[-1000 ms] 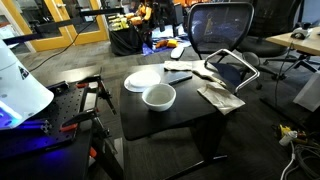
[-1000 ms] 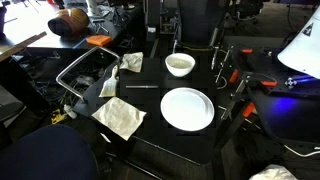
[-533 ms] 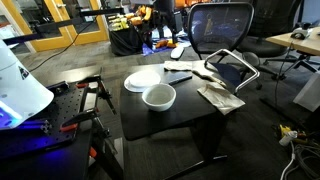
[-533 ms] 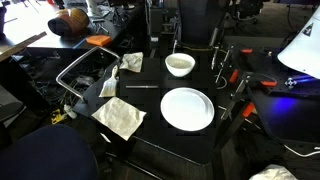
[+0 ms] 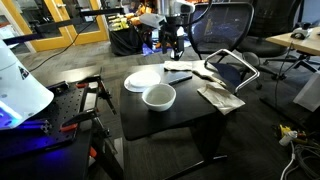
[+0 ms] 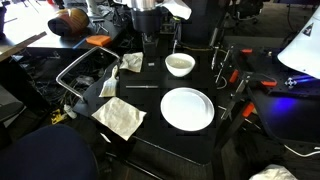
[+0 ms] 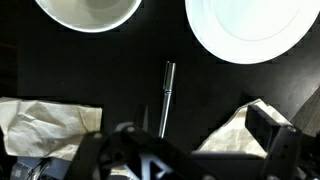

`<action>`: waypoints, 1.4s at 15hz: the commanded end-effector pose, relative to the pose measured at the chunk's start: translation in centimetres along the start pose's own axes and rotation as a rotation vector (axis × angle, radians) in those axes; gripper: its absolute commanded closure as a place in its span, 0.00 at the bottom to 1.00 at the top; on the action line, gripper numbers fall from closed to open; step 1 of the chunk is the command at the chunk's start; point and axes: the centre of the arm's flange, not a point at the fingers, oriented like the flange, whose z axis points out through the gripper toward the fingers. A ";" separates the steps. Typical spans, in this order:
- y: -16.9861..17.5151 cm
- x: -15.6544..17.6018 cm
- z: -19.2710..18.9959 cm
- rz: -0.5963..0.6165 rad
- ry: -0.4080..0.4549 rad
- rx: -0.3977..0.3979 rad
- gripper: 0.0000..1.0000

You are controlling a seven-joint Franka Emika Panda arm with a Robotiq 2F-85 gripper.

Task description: Place the pen in the white bowl

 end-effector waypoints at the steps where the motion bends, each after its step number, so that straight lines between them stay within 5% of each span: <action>1: -0.3 2.2 2.9 0.051 0.029 -0.002 0.00; 21: 1.1 4.8 10.7 0.114 0.056 -0.025 0.00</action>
